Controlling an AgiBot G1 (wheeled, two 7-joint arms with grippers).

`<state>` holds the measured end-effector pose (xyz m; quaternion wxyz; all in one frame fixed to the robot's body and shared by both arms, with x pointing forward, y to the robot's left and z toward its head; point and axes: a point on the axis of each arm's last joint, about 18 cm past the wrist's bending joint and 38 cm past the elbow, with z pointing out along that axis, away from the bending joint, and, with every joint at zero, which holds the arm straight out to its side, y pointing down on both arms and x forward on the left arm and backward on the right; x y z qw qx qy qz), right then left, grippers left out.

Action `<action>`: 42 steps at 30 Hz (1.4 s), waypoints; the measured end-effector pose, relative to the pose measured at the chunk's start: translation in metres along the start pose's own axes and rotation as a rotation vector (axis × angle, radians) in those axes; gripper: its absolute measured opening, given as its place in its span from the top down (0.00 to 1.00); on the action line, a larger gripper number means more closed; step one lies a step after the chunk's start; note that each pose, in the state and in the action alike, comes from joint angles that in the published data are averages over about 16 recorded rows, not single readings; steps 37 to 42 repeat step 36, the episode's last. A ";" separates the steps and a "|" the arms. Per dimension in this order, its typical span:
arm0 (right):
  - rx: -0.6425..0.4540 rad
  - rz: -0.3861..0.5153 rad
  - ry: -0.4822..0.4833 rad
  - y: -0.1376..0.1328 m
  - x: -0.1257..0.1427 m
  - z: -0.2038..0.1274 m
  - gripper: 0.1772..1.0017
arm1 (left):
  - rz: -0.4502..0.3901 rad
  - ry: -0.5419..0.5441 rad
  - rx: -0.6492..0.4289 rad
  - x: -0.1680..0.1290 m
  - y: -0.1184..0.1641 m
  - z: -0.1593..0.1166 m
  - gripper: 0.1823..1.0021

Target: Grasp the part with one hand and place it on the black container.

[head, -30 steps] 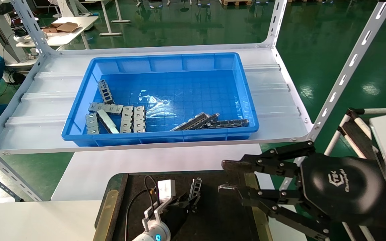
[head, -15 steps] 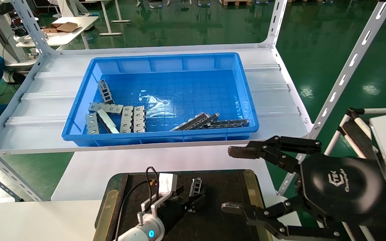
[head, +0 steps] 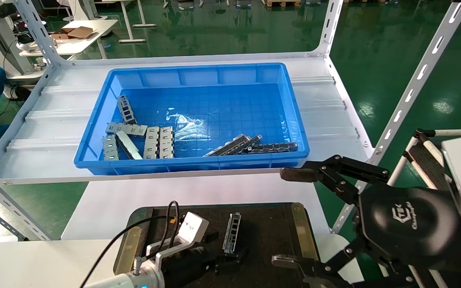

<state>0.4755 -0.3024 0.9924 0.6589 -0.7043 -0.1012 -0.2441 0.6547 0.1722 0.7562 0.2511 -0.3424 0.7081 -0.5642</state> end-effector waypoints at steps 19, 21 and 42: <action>0.000 0.000 0.000 0.000 0.000 0.000 0.00 | 0.219 0.262 -0.025 -0.013 -0.001 -0.087 0.00; 0.000 0.000 0.000 0.000 0.000 0.000 0.00 | 0.232 0.290 -0.016 -0.016 -0.002 -0.096 0.00; 0.000 0.000 0.000 0.000 0.000 0.000 0.00 | 0.265 0.389 0.027 -0.032 -0.010 -0.137 0.00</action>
